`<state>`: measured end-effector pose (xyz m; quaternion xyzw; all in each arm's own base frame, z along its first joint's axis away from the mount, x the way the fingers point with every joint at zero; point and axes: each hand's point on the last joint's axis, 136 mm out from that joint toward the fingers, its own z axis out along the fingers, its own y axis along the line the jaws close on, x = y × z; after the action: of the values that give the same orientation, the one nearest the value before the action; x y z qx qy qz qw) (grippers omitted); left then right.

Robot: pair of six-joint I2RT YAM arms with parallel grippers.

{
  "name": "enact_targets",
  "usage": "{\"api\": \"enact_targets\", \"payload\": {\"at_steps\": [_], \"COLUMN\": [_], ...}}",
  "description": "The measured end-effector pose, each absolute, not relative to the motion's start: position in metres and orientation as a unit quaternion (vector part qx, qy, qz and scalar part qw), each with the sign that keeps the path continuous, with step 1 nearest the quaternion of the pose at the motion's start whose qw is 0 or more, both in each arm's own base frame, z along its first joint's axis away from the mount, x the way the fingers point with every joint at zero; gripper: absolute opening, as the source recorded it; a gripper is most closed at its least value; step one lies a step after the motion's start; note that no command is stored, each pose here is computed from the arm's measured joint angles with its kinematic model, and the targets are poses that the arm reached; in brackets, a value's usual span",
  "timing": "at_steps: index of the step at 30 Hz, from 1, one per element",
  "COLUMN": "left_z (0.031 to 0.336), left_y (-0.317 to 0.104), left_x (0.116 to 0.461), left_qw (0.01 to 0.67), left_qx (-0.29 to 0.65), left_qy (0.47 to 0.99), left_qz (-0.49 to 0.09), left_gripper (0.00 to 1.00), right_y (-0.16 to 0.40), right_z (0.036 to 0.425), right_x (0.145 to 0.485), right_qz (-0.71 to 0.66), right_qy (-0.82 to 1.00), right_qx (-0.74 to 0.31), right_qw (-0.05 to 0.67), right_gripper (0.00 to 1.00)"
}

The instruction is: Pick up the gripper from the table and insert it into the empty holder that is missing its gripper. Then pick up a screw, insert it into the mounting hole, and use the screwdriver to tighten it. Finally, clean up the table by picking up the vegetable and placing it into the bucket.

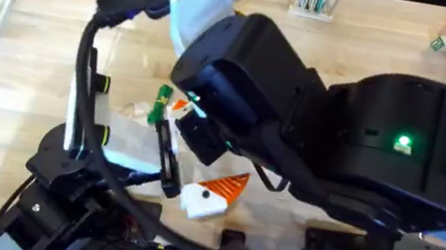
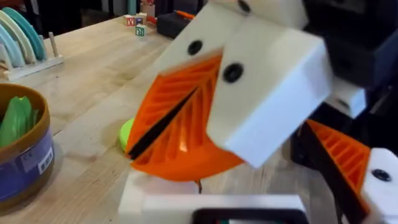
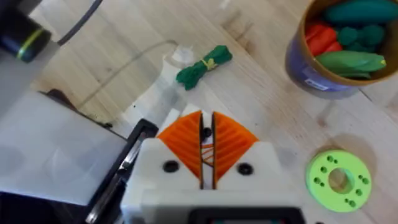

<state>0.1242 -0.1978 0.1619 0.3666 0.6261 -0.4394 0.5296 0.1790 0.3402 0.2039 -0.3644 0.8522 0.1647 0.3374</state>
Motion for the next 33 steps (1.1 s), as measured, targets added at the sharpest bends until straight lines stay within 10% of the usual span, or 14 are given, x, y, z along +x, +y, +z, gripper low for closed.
{"api": "enact_targets", "payload": {"at_steps": [11,33], "left_z": [0.162,0.162], "left_y": [-0.197,-0.197], "left_x": [0.126,0.126], "left_qw": [0.533,0.534], "left_qx": [0.366,0.367], "left_qy": [0.626,0.626], "left_qz": [-0.436,-0.435], "left_gripper": [0.985,0.987], "right_y": [0.323,0.199], "right_z": [0.212,0.272], "right_x": [0.194,0.155], "right_qz": [0.155,0.177], "right_qy": [0.860,0.856], "right_qx": [-0.339,-0.333], "right_qw": [0.349,0.353], "right_gripper": [0.892,0.915]}}
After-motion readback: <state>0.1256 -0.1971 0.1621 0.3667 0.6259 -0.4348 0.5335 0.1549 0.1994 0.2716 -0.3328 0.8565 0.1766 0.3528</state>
